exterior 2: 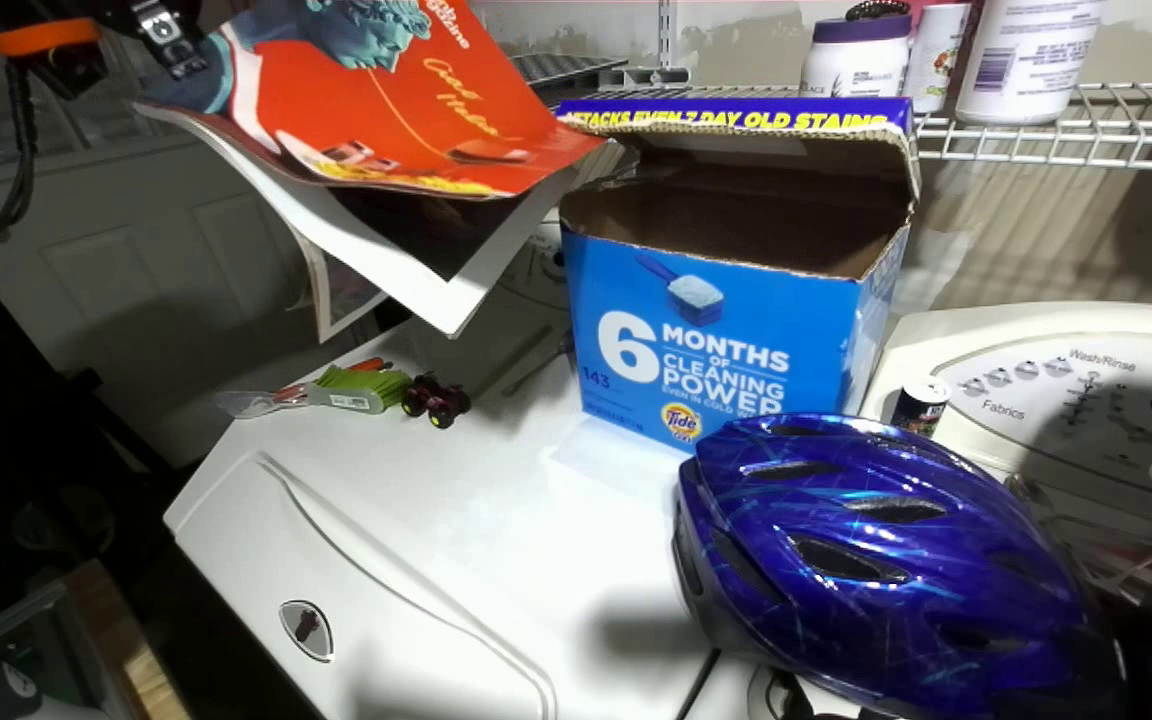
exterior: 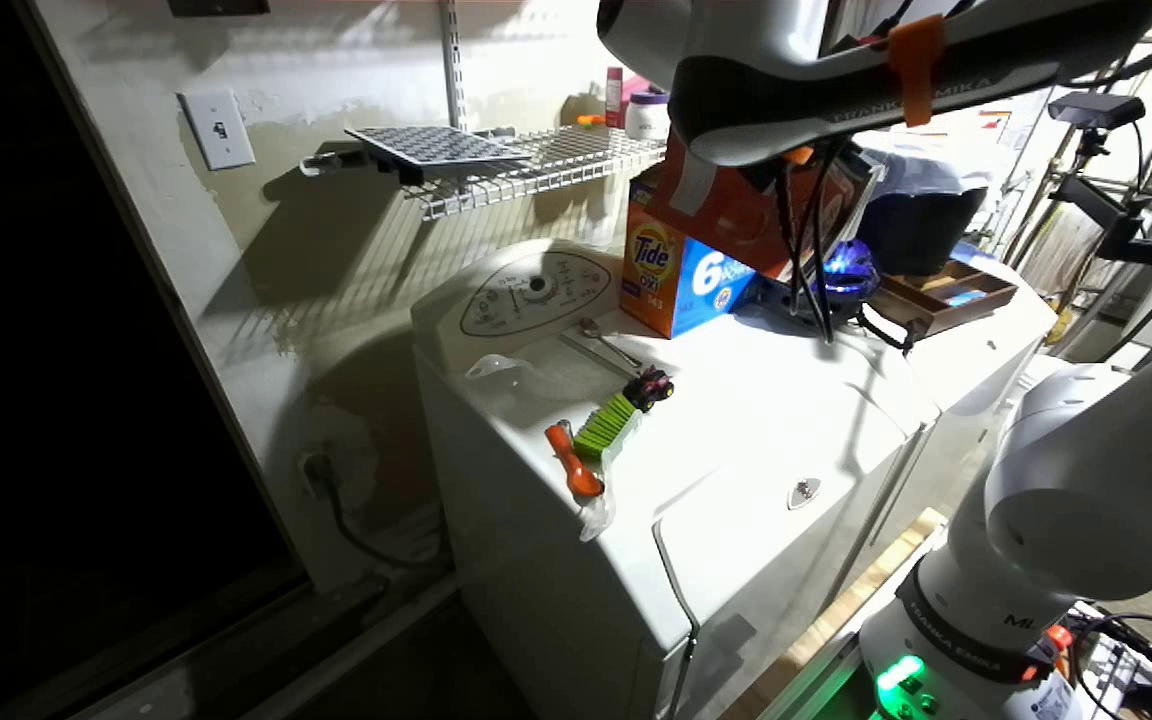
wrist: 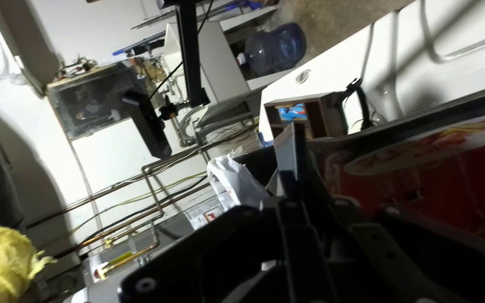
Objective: Put the orange book on the shelf
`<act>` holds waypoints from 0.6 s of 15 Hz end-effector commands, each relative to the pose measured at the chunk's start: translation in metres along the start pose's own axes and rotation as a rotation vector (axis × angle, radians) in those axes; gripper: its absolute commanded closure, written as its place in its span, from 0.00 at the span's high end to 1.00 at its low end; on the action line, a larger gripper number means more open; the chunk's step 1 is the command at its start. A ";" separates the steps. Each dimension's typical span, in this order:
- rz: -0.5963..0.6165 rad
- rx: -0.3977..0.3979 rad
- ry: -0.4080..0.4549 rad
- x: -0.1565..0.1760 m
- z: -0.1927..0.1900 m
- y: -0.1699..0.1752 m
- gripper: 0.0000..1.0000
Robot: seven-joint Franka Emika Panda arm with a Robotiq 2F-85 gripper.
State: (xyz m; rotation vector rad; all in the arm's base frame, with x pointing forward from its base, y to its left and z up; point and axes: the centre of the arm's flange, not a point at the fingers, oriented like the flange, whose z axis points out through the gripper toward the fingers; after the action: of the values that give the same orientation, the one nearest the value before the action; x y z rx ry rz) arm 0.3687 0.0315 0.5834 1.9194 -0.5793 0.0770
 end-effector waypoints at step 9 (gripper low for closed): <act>-0.054 0.355 -0.027 0.028 -0.033 0.024 0.02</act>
State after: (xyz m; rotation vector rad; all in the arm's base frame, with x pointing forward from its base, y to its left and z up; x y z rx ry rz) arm 0.3819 0.0444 0.6038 2.2104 -0.5525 0.0734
